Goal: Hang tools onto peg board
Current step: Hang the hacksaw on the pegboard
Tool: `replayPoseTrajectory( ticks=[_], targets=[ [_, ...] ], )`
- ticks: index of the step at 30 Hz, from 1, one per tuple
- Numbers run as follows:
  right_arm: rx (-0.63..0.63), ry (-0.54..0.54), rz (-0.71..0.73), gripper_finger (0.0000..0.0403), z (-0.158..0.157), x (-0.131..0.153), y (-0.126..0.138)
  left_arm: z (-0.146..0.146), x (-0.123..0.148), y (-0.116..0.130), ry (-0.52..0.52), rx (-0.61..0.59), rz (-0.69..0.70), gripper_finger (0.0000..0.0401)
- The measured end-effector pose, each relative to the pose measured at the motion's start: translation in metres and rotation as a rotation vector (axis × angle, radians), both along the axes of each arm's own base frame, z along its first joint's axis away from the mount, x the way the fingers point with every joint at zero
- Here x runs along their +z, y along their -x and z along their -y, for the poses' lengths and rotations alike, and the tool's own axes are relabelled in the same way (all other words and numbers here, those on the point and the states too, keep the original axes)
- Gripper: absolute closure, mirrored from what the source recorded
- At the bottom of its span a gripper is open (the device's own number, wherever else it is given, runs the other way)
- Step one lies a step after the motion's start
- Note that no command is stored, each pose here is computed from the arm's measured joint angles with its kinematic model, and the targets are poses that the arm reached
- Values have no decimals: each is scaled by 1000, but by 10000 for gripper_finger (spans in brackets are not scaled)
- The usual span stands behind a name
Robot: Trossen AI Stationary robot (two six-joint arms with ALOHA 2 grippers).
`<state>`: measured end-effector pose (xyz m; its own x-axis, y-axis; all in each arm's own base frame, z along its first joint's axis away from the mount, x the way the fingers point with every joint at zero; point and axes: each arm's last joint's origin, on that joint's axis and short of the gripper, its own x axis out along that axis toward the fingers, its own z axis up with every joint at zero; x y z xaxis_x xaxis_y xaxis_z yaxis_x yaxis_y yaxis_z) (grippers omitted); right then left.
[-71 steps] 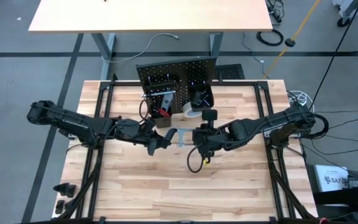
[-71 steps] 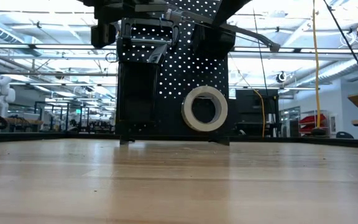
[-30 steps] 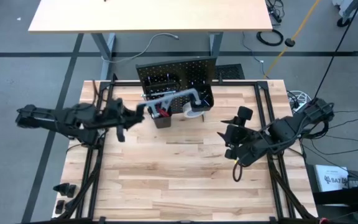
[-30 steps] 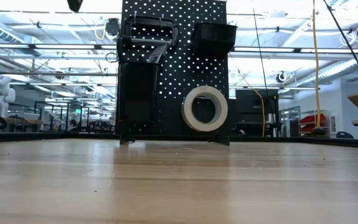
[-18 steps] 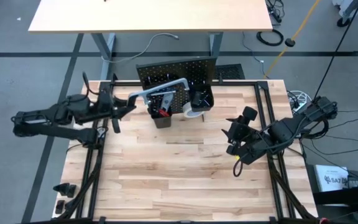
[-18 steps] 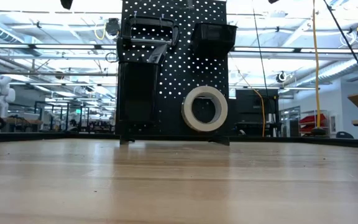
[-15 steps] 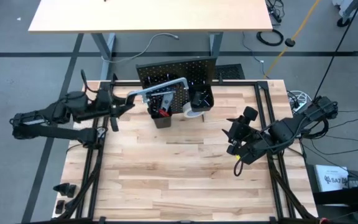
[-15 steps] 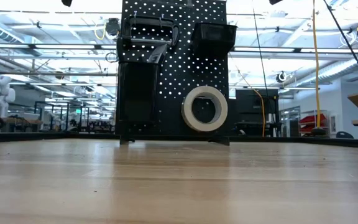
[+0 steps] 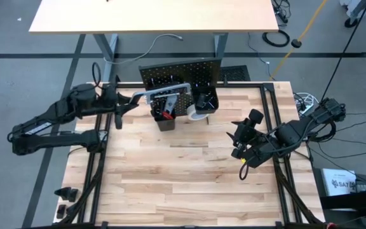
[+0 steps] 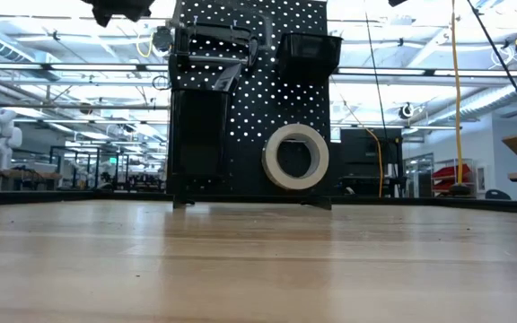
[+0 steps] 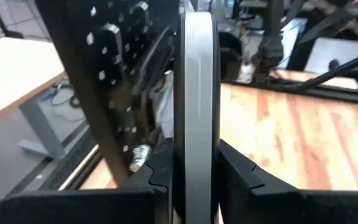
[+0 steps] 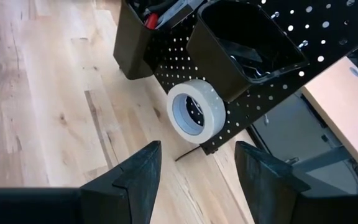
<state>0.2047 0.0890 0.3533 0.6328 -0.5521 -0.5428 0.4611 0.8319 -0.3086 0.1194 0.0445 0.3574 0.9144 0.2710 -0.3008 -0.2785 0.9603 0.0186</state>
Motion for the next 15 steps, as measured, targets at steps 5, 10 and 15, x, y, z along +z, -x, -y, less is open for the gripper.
replayPoseTrajectory(
  ticks=[5, 10, 15],
  targets=[
    [1, -4, 0, 206, 0, 0, 0, -10, -6, -9, 12, -15, -45, 330],
    [2, -5, -1, 206, 0, 0, 0, -17, -6, -8, 14, -13, -49, 330],
    [11, -20, -11, 206, -1, -1, 0, -21, -5, -2, 10, -22, -30, 330]
  ],
)
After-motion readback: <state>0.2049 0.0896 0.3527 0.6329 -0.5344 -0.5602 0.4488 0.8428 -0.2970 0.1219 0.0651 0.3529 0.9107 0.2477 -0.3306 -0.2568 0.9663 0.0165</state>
